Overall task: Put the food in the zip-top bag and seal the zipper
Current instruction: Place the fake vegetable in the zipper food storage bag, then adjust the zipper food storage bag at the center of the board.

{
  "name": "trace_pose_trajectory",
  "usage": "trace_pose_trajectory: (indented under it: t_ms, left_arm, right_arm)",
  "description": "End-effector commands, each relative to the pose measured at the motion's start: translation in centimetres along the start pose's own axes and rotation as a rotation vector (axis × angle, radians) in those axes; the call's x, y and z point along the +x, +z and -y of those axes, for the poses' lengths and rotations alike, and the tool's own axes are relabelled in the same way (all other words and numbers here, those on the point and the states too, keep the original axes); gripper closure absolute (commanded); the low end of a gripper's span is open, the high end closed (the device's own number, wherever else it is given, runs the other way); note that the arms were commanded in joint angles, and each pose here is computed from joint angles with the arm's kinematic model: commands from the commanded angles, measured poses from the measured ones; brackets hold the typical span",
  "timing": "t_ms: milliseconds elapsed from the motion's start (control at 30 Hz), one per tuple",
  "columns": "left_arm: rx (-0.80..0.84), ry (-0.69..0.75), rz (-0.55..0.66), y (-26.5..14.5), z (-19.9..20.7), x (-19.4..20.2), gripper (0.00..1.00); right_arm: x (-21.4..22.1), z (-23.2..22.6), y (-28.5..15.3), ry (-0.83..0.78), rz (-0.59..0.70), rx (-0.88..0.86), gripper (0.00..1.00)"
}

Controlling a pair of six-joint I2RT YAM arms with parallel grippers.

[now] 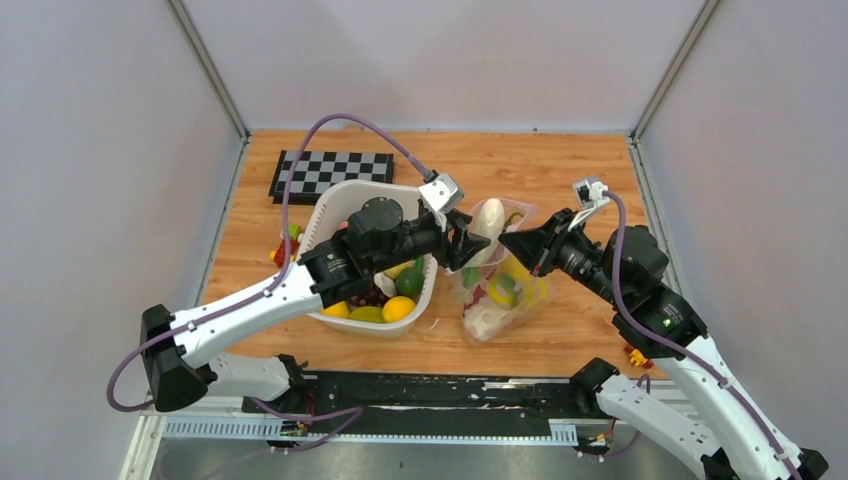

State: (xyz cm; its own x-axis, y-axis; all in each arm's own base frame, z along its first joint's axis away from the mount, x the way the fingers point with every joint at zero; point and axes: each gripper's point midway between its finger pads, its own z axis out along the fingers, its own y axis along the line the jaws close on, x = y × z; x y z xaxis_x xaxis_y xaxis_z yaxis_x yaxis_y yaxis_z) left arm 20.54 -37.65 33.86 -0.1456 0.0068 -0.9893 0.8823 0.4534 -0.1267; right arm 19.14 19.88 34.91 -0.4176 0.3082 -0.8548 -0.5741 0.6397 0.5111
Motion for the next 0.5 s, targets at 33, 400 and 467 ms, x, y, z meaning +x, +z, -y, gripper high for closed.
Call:
trace_pose_trajectory:
  t_ms: [33, 400, 467]
  left_arm:
    - [-0.102, -0.021, 0.030, -2.7, -1.0, -3.6, 0.22]
    - [-0.074, -0.089, -0.236, -0.7, -0.6, 1.9, 0.24]
    - [-0.105, -0.092, -0.288, -0.4, -1.2, 2.9, 0.30]
  right_arm:
    - [-2.6, -2.5, -0.7, -0.065, 0.088, -0.105, 1.00]
    - [-3.2, -3.5, -0.6, -0.066, 0.096, -0.149, 1.00]
    - [-3.1, -3.5, -0.6, -0.063, 0.094, -0.153, 1.00]
